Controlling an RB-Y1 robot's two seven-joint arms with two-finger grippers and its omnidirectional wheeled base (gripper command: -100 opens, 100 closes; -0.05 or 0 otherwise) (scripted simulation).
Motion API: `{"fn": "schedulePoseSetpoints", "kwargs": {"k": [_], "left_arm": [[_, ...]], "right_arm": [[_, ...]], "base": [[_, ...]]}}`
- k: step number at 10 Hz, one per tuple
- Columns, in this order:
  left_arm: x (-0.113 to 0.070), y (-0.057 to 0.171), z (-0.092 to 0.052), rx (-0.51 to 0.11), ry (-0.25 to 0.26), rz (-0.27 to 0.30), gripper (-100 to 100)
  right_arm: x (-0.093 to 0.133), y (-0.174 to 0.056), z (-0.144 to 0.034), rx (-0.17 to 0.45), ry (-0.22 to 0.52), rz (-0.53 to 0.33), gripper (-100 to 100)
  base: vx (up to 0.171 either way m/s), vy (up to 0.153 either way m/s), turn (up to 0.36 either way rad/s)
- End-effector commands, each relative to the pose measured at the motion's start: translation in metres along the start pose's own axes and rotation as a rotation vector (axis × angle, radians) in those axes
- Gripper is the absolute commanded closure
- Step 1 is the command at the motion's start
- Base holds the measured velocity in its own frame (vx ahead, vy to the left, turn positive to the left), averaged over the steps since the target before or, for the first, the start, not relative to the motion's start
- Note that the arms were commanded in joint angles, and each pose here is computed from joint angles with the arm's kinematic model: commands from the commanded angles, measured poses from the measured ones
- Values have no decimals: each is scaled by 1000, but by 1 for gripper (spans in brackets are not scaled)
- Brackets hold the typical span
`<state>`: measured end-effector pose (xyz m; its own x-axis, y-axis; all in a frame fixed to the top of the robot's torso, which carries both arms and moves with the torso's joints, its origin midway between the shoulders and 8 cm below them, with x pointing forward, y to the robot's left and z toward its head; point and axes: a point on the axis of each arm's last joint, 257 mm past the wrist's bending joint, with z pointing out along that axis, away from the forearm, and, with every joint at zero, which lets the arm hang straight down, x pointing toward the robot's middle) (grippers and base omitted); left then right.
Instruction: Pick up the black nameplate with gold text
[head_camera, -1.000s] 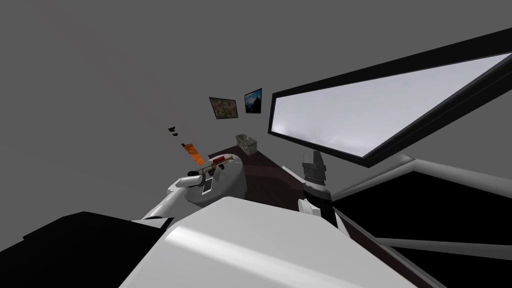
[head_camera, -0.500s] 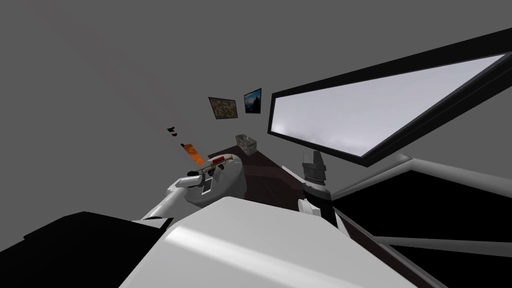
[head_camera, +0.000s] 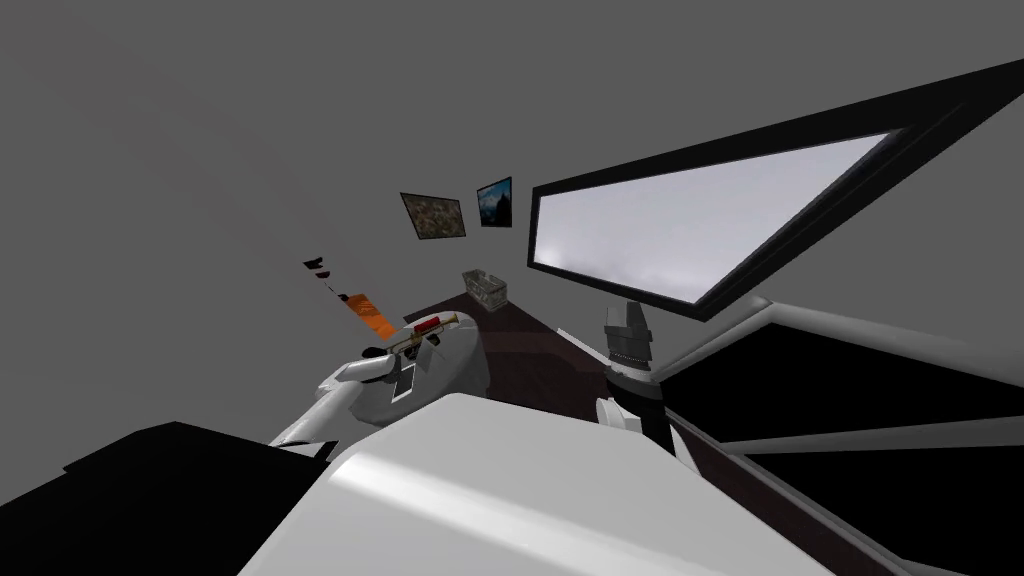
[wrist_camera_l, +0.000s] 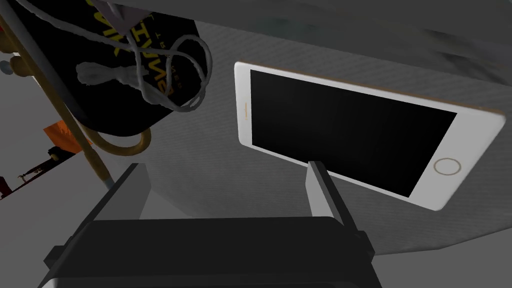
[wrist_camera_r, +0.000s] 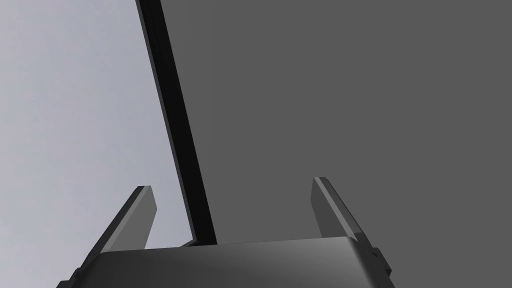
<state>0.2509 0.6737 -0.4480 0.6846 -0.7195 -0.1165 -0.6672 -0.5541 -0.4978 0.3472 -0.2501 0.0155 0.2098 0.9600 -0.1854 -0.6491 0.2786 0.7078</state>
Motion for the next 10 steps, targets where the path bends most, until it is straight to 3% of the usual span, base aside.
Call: {"fn": "schedulePoseSetpoints", "kwargs": {"k": [1, 3, 4, 10], "left_arm": [[-22, 14, 0, -43, -23, -51, -100], [-44, 27, -2, -83, -45, -103, -100], [-66, 41, -5, -125, -68, -159, -100], [-131, 87, -25, -264, -133, -354, -100]], "right_arm": [[0, 0, 0, 0, 0, 0, 0], [0, 0, 0, 0, 0, 0, 0], [0, 0, 0, 0, 0, 0, 0], [0, 0, 0, 0, 0, 0, 0]], "base": [[19, 30, -163], [15, 31, -193], [17, 47, -277], [8, 48, -230]]}}
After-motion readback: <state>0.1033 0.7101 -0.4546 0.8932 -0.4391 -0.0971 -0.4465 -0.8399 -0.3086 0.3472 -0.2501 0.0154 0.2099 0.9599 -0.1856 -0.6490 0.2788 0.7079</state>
